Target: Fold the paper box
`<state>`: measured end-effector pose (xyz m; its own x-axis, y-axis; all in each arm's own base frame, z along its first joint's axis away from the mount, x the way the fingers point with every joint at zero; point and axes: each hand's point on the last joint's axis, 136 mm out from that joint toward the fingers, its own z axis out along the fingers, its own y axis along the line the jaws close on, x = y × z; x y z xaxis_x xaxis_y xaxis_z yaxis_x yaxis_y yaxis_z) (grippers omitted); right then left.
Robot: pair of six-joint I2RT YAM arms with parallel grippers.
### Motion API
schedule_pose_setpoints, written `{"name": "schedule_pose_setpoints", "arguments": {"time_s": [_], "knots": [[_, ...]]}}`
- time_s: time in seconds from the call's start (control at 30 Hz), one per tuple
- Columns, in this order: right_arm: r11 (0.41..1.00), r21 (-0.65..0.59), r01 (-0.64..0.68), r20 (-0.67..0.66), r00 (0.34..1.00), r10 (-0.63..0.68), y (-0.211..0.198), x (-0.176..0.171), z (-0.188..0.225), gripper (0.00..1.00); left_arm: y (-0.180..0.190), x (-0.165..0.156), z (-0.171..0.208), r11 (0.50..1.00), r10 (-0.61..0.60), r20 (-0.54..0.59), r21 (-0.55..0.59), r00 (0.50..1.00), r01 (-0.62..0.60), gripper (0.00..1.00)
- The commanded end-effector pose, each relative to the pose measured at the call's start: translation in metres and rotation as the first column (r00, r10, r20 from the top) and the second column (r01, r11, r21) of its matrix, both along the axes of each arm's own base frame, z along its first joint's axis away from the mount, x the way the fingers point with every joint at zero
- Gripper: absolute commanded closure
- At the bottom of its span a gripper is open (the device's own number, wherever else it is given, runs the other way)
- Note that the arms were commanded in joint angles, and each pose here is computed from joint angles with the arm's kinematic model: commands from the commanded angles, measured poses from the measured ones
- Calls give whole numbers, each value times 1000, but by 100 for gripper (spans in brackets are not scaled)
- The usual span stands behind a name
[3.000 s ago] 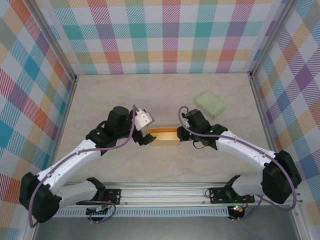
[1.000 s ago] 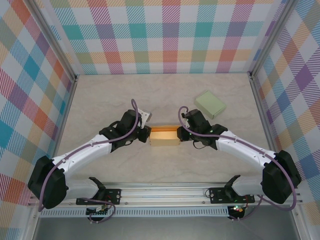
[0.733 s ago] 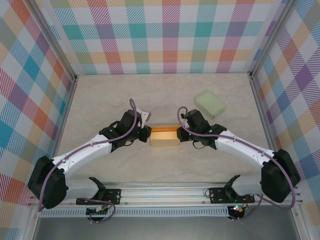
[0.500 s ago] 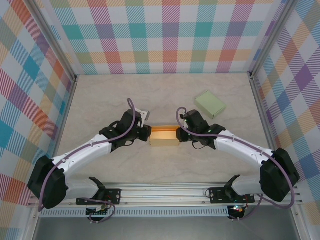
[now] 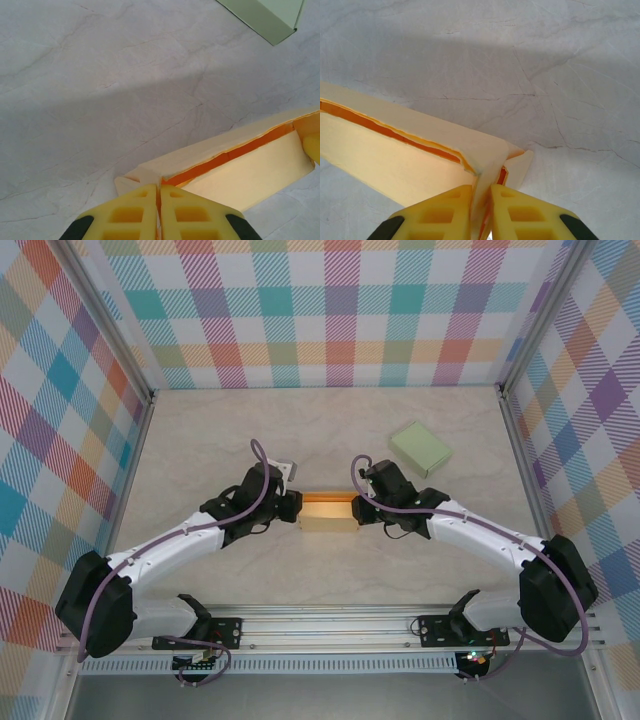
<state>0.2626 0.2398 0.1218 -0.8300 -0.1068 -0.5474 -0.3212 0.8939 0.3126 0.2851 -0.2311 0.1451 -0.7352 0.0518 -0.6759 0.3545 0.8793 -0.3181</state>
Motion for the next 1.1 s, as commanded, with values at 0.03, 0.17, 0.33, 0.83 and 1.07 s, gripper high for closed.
{"name": "schedule_pose_setpoints", "arguments": {"time_s": [0.03, 0.17, 0.33, 0.83, 1.07], "knots": [[1000, 7, -22, 23, 999, 22, 7, 1, 8, 82, -3, -7, -17, 999, -24, -19, 22, 1000, 24, 91], [1000, 2, -19, 22, 1000, 19, 5, 1, 5, 82, -3, -8, -27, 1000, -14, -26, 14, 1000, 15, 93], [1000, -1, -18, 27, 999, 18, 4, 1, 4, 83, 1, -8, -34, 999, -3, -29, 40, 1000, 4, 95], [999, -24, -39, 176, 983, 43, 0, 2, -8, 87, 5, -8, -45, 998, 17, 15, 59, 1000, -17, 95], [995, -81, -58, 238, 968, 75, 2, 2, -19, 87, 2, -8, -47, 999, 12, 32, 36, 999, -13, 92]]}}
